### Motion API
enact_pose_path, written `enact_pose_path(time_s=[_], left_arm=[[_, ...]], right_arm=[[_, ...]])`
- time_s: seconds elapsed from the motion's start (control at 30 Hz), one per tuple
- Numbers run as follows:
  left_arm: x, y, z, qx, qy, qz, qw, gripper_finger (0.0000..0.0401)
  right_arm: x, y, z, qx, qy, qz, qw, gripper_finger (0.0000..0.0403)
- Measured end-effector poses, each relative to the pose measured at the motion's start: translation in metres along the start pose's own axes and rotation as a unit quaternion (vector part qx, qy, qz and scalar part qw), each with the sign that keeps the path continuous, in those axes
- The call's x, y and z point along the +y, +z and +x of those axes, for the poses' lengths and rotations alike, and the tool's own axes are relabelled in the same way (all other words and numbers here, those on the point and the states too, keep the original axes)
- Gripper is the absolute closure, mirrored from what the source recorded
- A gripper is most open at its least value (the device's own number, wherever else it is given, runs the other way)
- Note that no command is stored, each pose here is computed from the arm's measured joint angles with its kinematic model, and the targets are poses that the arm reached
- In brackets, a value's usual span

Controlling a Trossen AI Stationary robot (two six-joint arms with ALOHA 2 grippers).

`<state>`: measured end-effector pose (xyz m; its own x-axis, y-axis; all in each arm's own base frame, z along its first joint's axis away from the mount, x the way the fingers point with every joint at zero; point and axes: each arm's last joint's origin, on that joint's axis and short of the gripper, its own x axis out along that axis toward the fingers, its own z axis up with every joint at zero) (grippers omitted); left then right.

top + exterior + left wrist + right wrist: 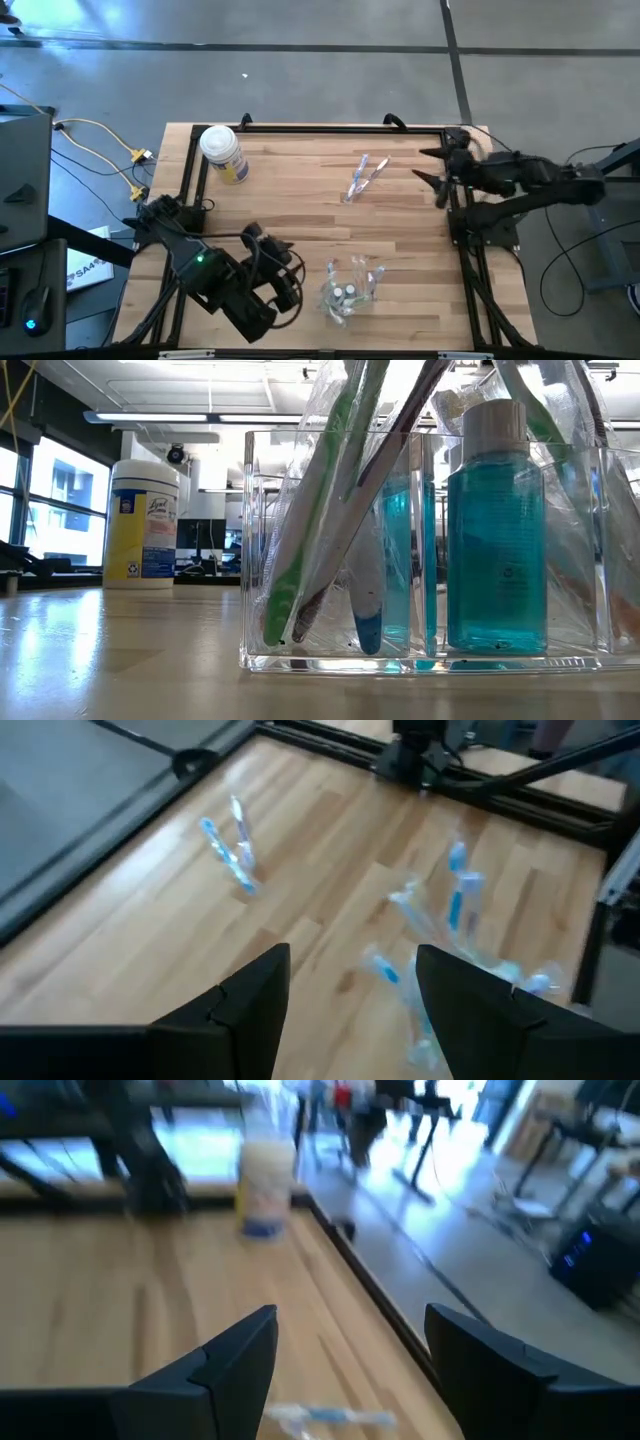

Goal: Pick & Place toothbrushing station
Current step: Put the purple toothbrush into the transparent bin

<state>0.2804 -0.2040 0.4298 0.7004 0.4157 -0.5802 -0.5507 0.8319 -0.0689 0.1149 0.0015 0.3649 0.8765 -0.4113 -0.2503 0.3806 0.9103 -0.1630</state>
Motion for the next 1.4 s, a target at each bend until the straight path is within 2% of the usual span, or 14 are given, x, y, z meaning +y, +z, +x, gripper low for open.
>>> enact_pose_path(time_s=[0.17,0.27,0.33,0.43,0.57,0.67,0.83,0.97,1.23,1.4], left_arm=[[0.006,0.005,0.0,-0.01,0.01,0.009,1.0,0.0187],[0.007,0.006,0.002,0.004,0.006,0.02,1.0,0.0187],[0.007,0.006,0.004,0.016,0.001,0.018,1.0,0.0187],[0.007,0.007,0.006,0.027,-0.001,0.017,0.999,0.0187],[0.007,0.006,0.006,0.036,-0.006,0.017,0.999,0.0187],[0.006,0.006,0.005,0.036,-0.007,0.018,0.999,0.0187],[0.006,0.003,0.008,0.039,-0.002,0.023,0.999,0.0187],[0.003,-0.003,0.014,0.045,0.007,0.035,0.998,0.0187],[0.001,-0.015,0.023,0.067,0.019,0.055,0.996,0.0187],[0.001,-0.015,0.023,0.064,0.022,0.055,0.996,0.0187]], right_arm=[[-0.008,-0.011,0.044,0.105,-0.048,-0.031,0.993,0.0156],[-0.021,-0.02,0.074,0.16,-0.096,-0.013,0.982,0.0156],[-0.031,-0.028,0.092,0.197,-0.109,-0.007,0.974,0.0156],[-0.045,-0.043,0.119,0.256,-0.083,-0.018,0.963,0.0156],[-0.062,-0.066,0.147,0.312,-0.006,-0.007,0.95,0.0156],[-0.072,-0.082,0.164,0.345,0.025,-0.018,0.938,0.0156],[-0.09,-0.107,0.186,0.385,0.032,-0.053,0.921,0.0156],[-0.1,-0.126,0.202,0.407,0.031,-0.058,0.911,0.0156],[-0.099,-0.154,0.223,0.446,0.062,-0.046,0.892,0.0156],[-0.1,-0.164,0.234,0.443,0.065,-0.056,0.893,0.0156]])
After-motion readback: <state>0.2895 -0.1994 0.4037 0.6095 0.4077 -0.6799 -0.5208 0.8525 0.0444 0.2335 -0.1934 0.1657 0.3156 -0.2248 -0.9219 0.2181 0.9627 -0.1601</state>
